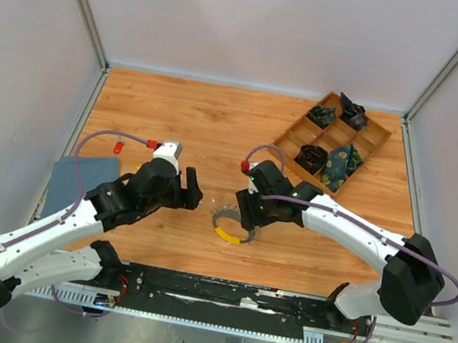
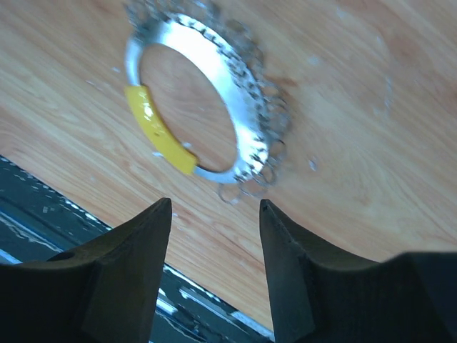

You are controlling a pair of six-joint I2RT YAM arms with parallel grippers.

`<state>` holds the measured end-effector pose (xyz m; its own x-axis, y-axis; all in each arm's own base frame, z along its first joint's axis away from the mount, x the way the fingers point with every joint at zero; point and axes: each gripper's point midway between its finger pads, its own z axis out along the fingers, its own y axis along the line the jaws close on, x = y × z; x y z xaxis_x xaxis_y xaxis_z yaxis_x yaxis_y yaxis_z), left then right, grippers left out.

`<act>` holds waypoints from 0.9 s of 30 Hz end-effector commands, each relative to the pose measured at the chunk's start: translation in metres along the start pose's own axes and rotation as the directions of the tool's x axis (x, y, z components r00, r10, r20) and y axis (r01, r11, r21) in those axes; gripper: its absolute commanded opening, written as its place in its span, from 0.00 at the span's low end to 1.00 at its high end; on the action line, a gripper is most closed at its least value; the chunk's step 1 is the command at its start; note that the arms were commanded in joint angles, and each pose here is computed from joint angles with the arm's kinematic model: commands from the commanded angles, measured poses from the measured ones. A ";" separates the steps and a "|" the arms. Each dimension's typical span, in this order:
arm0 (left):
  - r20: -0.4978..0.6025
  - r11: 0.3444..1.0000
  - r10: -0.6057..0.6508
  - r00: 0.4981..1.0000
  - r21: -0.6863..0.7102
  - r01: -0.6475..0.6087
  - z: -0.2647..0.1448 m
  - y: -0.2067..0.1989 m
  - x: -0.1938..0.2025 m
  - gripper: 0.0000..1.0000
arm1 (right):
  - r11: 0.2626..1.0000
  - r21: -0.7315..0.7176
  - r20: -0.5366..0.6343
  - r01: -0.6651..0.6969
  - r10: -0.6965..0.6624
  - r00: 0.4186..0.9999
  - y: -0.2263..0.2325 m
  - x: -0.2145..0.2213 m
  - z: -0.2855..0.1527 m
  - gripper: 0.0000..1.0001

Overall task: Put the keys on the keyring
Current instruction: Move the keyring to the center of the board.

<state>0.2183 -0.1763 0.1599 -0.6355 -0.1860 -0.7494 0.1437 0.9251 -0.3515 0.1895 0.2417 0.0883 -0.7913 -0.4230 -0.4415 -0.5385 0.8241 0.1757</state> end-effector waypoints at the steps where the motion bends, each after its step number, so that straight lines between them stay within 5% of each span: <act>1: 0.055 0.999 -0.049 0.997 -0.004 0.049 -0.004 0.003 -0.011 0.83 | 0.995 -0.011 0.059 0.102 -0.102 0.993 0.033 -0.031 0.002 0.53; 9: 0.179 0.993 -0.104 0.978 -0.037 0.112 -0.032 0.014 -0.042 0.81 | 0.987 -0.006 0.053 0.161 -0.160 0.986 0.083 -0.051 0.024 0.49; 27: 0.210 0.993 -0.113 0.971 -0.007 0.117 -0.051 0.016 -0.050 0.77 | 0.986 -0.034 -0.085 0.165 -0.167 0.982 0.082 -0.051 0.068 0.34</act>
<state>0.2098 -0.1400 0.2111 -0.5017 -0.3256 -0.8014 0.0839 0.9038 -0.4197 0.2004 0.3536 0.0644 -0.7010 -0.5926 -0.3969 -0.6764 0.7287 0.1067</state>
